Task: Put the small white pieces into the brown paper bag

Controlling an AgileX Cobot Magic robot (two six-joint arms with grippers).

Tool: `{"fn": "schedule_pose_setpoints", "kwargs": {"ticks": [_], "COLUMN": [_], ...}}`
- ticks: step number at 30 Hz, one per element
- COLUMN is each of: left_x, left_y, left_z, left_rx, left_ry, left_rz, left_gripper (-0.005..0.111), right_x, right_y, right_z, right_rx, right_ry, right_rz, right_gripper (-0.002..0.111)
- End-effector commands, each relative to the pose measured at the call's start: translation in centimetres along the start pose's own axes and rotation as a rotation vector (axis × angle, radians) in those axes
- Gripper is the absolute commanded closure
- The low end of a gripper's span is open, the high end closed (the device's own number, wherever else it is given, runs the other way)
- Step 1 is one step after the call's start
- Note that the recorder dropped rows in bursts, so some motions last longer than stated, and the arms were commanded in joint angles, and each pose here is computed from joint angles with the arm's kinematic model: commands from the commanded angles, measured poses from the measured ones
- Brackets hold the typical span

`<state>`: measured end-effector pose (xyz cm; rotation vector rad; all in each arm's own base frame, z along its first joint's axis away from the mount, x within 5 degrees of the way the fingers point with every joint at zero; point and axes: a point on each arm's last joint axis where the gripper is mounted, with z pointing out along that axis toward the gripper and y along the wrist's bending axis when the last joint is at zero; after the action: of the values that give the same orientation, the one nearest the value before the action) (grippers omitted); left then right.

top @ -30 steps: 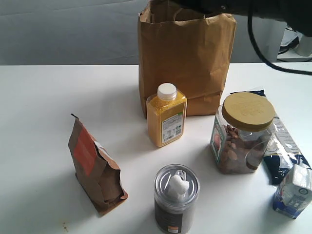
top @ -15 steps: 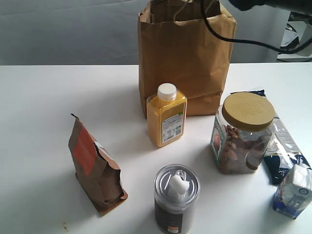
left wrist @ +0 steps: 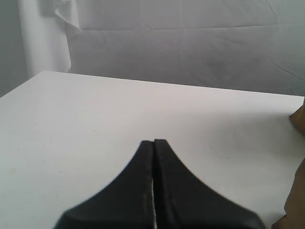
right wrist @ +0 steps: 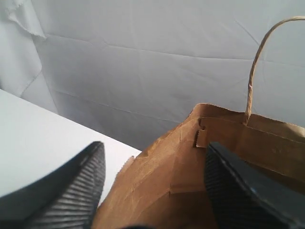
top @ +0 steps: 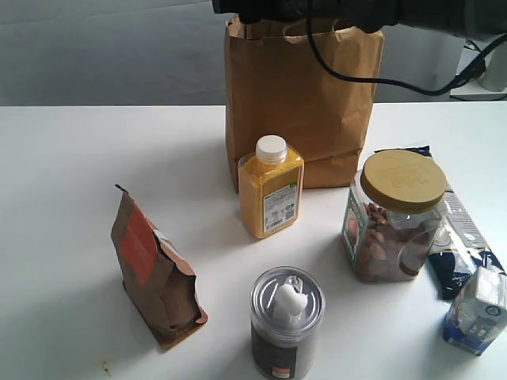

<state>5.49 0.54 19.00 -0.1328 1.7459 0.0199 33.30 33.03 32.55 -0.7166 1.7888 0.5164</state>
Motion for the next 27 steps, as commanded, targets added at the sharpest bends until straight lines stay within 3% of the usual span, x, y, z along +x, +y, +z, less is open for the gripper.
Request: {"fn": "schedule_pose_setpoints", "kwargs": {"ticks": [1, 8, 13, 19, 27], "left_x": [0.1, 0.1, 0.1, 0.1, 0.1], "left_y": [-0.1, -0.1, -0.1, -0.1, -0.1], "left_z": [0.0, 0.0, 0.0, 0.0, 0.0], "left_rx": [0.010, 0.010, 0.010, 0.010, 0.010], "left_ry": [-0.005, -0.005, -0.005, -0.005, -0.005], "left_rz": [-0.012, -0.012, -0.012, -0.012, -0.012], "left_gripper": [0.107, 0.107, 0.107, 0.107, 0.107], "right_x": [-0.9, -4.6, -5.6, -4.3, 0.4], "right_y": [-0.4, 0.3, 2.2, 4.5, 5.6], "right_z": [-0.5, -4.6, -7.9, -11.6, -15.2], "right_rx": [0.008, 0.005, -0.016, -0.082, -0.136], "right_ry": [-0.037, -0.127, -0.107, -0.078, 0.045], "right_rz": [-0.018, -0.074, -0.141, -0.145, -0.098], "right_gripper": [0.056, 0.085, 0.107, 0.108, 0.108]}}
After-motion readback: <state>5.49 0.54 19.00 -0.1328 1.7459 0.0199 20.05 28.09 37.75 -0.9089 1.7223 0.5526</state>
